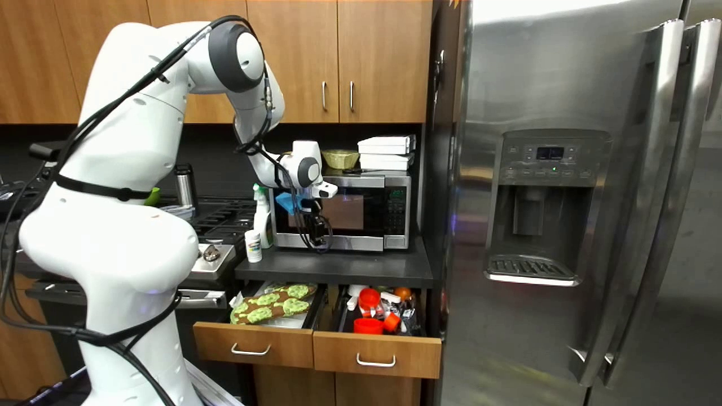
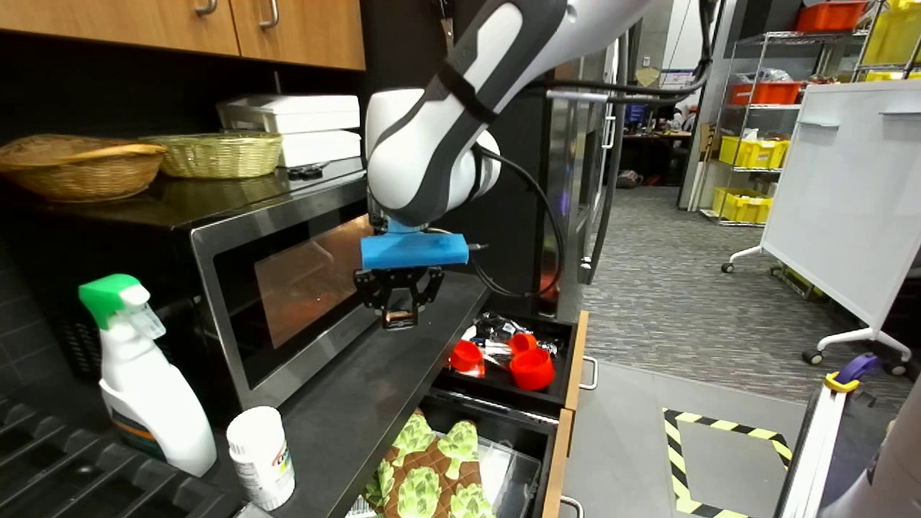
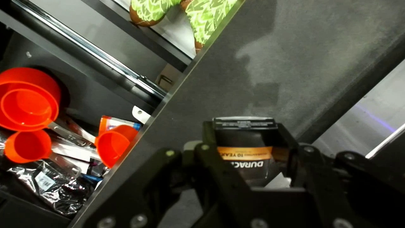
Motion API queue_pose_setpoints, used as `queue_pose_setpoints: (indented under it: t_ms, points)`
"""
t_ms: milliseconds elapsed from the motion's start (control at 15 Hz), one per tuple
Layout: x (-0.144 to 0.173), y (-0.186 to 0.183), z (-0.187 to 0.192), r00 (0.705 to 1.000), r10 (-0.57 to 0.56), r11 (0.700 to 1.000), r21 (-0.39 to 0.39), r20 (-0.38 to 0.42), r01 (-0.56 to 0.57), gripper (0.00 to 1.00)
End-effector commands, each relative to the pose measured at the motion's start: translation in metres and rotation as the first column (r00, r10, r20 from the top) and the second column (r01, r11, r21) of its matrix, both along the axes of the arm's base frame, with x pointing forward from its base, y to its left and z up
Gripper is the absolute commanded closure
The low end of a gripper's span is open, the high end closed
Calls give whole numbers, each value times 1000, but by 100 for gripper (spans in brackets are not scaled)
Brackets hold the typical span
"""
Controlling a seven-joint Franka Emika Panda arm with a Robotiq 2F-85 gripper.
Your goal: Pick up the black square box from the microwave top and put it on the kitchen counter
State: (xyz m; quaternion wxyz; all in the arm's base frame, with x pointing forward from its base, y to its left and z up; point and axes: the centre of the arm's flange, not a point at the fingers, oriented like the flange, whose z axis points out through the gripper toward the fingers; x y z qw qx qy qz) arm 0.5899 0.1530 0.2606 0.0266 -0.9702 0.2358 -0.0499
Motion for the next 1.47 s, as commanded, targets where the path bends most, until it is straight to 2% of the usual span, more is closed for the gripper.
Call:
queue_pose_setpoints:
  t_ms: [0, 800, 1400]
  points:
    - [5, -4, -14, 1000, 30, 1000, -4, 8, -30, 78]
    - [7, -46, -43, 998, 55, 998, -29, 5, -55, 78]
    - [14, -50, -72, 995, 99, 995, -32, -7, -99, 78]
